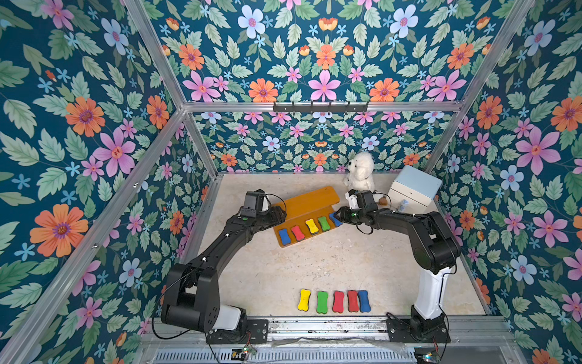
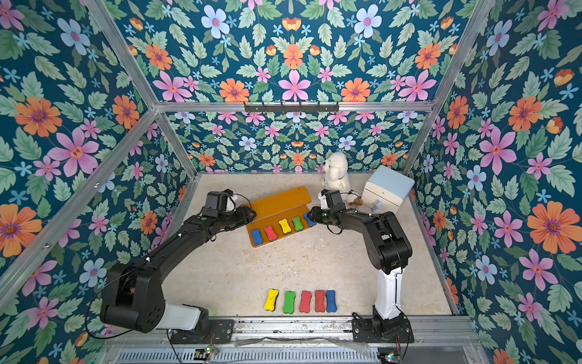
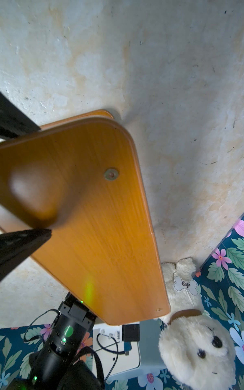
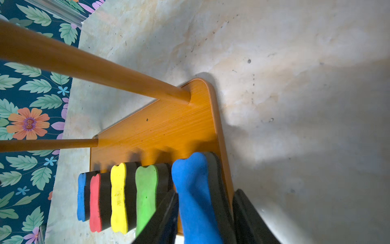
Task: Remove the whiteboard erasers from the shelf
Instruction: Pick up the whiteboard eraser from the shelf.
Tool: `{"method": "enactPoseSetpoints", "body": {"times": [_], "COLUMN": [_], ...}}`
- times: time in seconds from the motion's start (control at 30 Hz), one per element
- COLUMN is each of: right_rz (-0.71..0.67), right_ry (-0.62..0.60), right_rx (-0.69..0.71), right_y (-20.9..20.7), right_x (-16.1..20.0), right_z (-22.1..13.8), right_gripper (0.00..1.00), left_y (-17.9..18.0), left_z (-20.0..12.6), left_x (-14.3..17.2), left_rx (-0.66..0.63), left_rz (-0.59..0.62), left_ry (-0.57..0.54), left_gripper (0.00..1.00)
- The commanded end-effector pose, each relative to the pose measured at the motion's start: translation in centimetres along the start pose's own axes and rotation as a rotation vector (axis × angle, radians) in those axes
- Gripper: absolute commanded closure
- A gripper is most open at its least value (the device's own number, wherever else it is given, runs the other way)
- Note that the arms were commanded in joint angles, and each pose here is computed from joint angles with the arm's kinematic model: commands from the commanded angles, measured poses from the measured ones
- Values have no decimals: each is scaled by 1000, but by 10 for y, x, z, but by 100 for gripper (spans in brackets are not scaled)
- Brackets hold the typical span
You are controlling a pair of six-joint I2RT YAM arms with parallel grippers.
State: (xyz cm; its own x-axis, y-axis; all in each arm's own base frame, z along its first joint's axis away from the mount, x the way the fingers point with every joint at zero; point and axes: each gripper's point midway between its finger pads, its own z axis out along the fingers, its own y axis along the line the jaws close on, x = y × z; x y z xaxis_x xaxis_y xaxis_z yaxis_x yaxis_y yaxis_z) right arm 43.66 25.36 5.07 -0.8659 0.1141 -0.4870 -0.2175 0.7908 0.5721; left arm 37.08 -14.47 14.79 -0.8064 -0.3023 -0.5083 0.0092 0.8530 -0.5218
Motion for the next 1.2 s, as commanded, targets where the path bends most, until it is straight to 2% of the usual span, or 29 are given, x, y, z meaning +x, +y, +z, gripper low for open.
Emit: {"method": "enactPoseSetpoints", "body": {"times": [0.0,0.33,0.73,0.9,1.17], "right_rz": [-15,-2,27,55,113], "right_ry": [2,21,22,0,-77], "right_rx": [3,7,8,-34,-52], "right_y": [0,-5,-9,2,19], "right_x": [1,9,20,18,12], "right_z": [1,5,0,-10,-41], "right_gripper": [54,67,95,99,100], "left_y": [9,11,11,11,6], "left_z": [1,1,-2,-3,-4], "left_x": [11,11,9,9,8], "left_rx": [-35,-41,-42,-41,-18], "left_rz": [-2,-3,-2,1,4], "left_ry": [42,45,36,35,41], "left_gripper": [33,33,33,32,30]}}
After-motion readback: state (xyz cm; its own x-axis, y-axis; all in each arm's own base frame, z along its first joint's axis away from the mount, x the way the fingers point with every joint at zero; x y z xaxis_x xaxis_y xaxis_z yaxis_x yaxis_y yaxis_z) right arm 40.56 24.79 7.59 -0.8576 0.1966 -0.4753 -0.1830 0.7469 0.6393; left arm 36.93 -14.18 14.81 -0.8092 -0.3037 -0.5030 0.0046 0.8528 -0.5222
